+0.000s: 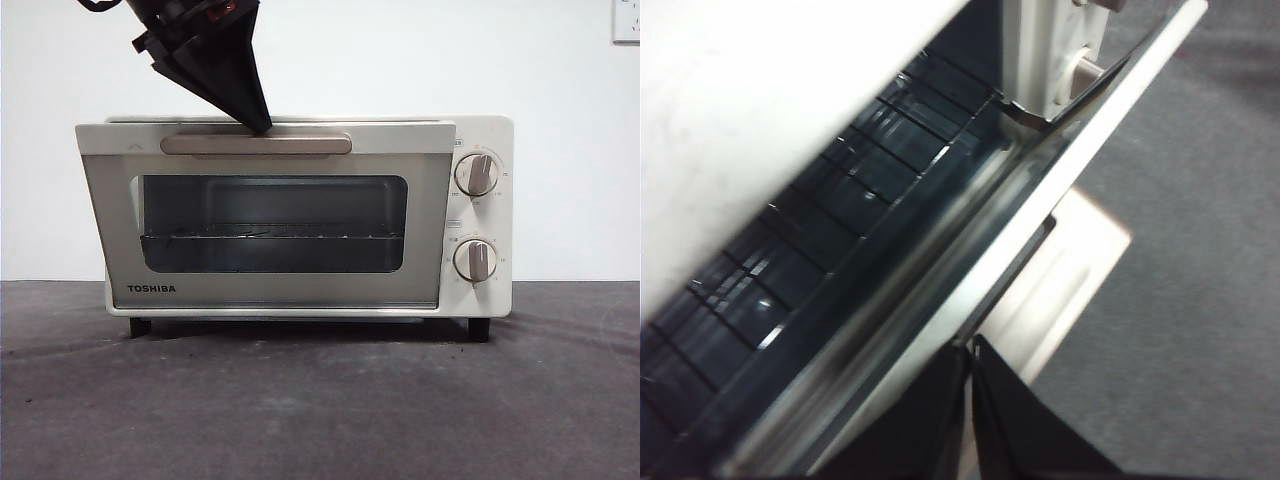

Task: The left arm flap open the oven, the right arm pick bread and place it into oven, the left arm flap close the oven

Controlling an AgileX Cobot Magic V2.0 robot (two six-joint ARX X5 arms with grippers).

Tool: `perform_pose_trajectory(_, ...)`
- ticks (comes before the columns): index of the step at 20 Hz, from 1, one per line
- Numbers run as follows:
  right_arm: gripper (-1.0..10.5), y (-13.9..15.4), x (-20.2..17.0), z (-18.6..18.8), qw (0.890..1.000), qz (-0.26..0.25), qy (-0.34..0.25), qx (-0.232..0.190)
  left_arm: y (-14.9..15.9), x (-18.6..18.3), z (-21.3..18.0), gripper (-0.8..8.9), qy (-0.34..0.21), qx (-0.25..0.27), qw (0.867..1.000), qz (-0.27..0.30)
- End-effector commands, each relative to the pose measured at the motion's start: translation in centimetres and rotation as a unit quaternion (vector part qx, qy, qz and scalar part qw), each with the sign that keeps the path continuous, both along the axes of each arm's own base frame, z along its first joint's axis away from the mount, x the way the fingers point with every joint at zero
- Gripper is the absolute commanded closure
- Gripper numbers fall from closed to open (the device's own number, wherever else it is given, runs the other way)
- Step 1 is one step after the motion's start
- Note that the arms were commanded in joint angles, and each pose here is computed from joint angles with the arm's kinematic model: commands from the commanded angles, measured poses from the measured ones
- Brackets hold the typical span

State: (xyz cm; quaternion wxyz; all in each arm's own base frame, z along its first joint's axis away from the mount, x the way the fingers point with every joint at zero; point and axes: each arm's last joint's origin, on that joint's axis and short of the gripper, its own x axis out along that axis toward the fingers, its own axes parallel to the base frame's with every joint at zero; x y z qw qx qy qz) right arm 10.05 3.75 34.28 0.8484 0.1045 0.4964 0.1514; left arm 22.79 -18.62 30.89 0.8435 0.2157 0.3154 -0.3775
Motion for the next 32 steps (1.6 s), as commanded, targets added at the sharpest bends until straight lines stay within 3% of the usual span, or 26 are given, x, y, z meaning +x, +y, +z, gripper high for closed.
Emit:
perform_pose_trajectory(1, 8.5, 0.1, 0.1, 0.5, 1.000, 0.002, -0.011, 0.003, -0.4, -0.3, -2.6, 7.97, 0.053, 0.022, 0.998, 0.022)
perform_pose_trajectory(11, 8.5, 0.2, 0.5, 0.8, 0.999, 0.001, -0.037, 0.010, 2.1, -4.1, -6.1, 7.98, 0.053, -0.017, 0.997, 0.061)
perform_pose_trajectory(25, 8.5, 0.2, 0.5, 0.8, 0.999, 0.002, -0.036, 0.011, 1.2, -7.3, -10.8, 7.98, 0.114, -0.010, 0.992, 0.051)
perform_pose_trajectory(28, 8.5, 0.2, 0.5, 0.8, 0.999, 0.001, -0.037, 0.011, 1.0, -7.8, -10.6, 7.98, 0.115, -0.016, 0.992, 0.044)
perform_pose_trajectory(32, 8.5, 0.3, 0.6, 0.8, 0.999, 0.018, -0.040, 0.014, 1.8, -9.1, -7.8, 7.97, 0.119, -0.064, 0.990, 0.047)
